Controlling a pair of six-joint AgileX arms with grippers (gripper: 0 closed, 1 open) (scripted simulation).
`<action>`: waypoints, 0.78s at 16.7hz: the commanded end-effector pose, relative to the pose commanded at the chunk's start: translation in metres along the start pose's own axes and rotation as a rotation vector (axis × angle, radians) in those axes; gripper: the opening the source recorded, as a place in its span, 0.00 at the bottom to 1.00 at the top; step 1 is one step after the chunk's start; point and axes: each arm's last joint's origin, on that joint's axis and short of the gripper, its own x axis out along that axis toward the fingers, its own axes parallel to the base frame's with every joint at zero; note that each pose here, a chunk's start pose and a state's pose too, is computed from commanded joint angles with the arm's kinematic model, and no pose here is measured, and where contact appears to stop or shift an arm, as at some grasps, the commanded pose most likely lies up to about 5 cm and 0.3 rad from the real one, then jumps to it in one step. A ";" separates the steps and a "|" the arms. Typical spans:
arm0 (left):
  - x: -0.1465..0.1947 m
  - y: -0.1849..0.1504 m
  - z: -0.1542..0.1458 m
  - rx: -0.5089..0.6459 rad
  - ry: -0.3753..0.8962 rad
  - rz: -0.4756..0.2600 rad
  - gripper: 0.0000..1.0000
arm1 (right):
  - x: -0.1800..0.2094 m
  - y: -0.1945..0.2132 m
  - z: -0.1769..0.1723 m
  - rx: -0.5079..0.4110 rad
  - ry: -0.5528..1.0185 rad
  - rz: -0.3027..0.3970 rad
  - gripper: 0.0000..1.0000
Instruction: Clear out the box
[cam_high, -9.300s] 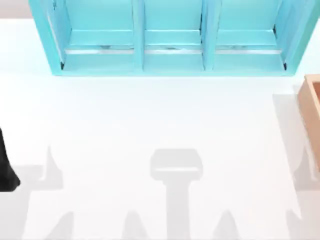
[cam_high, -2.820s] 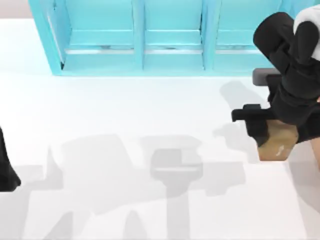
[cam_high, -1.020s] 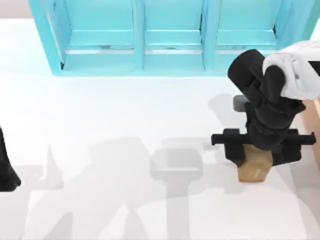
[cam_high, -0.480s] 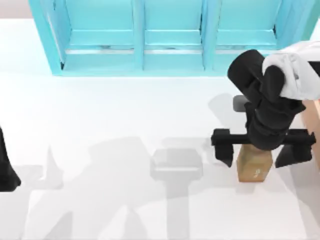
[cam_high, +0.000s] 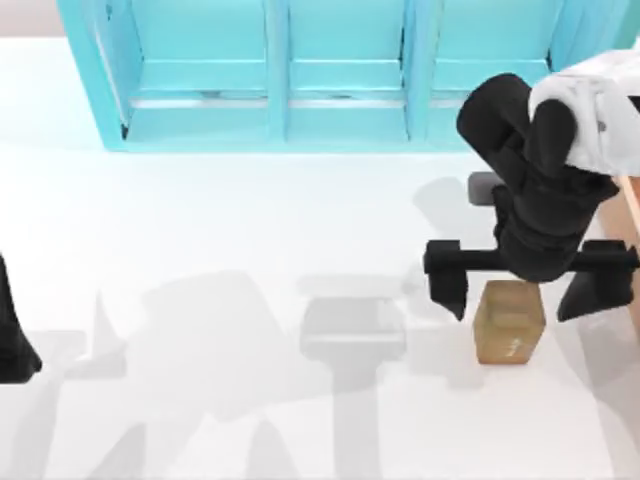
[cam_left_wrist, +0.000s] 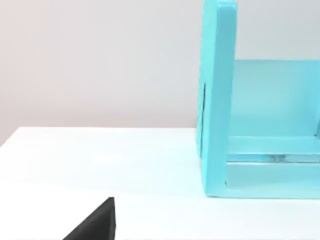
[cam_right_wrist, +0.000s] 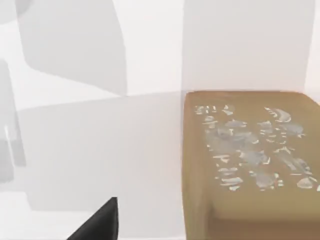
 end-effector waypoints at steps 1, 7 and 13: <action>0.000 0.000 0.000 0.000 0.000 0.000 1.00 | -0.009 0.000 0.000 0.000 -0.001 0.000 1.00; 0.000 0.000 0.000 0.000 0.000 0.000 1.00 | -0.054 -0.002 -0.002 0.002 -0.002 0.001 1.00; 0.000 0.000 0.000 0.000 0.000 0.000 1.00 | -0.054 -0.011 0.006 0.000 0.005 -0.002 1.00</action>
